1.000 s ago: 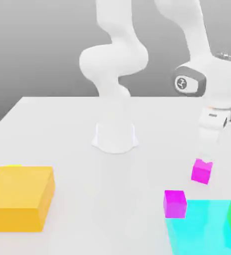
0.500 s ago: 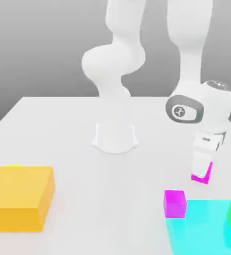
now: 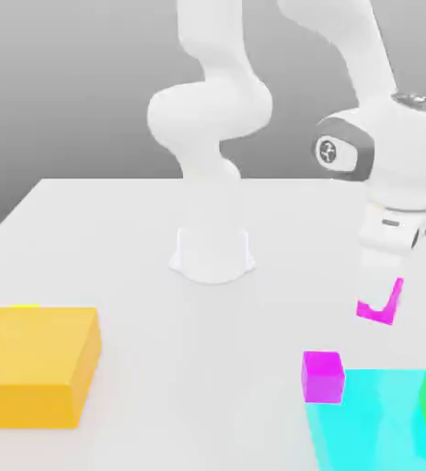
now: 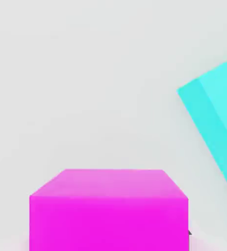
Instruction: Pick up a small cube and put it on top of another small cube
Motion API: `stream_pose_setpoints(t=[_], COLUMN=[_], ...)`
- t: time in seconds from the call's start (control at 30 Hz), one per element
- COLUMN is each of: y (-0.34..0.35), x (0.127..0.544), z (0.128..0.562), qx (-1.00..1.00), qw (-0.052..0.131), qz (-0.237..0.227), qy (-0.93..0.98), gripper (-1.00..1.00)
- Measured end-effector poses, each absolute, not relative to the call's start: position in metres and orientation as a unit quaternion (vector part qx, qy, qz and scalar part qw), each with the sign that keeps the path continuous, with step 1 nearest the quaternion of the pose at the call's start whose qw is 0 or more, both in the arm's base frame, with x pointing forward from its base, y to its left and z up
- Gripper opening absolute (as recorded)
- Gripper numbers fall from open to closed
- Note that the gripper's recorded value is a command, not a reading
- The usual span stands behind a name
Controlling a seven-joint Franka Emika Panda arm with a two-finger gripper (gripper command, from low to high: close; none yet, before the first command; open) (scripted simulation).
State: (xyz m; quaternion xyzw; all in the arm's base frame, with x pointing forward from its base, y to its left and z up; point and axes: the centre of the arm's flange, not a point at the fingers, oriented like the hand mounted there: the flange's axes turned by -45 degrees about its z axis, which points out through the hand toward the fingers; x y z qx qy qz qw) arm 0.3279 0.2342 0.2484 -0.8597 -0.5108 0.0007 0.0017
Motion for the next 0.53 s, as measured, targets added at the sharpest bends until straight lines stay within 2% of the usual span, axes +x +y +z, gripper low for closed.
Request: stream_pose_setpoints(t=[0.27,0.4,0.43,0.53], y=[0.156,0.144,0.143,0.142], x=[0.411,0.421,0.421,0.422], z=[0.304,0.268,0.255,0.255], qx=[-0.854,-0.854,-0.854,-0.855], qw=[0.001,0.002,0.001,0.001], qz=[0.0,0.0,0.001,0.001], qy=[-0.52,-0.52,-0.52,-0.519], gripper=[-1.0,-1.0,1.0,1.0])
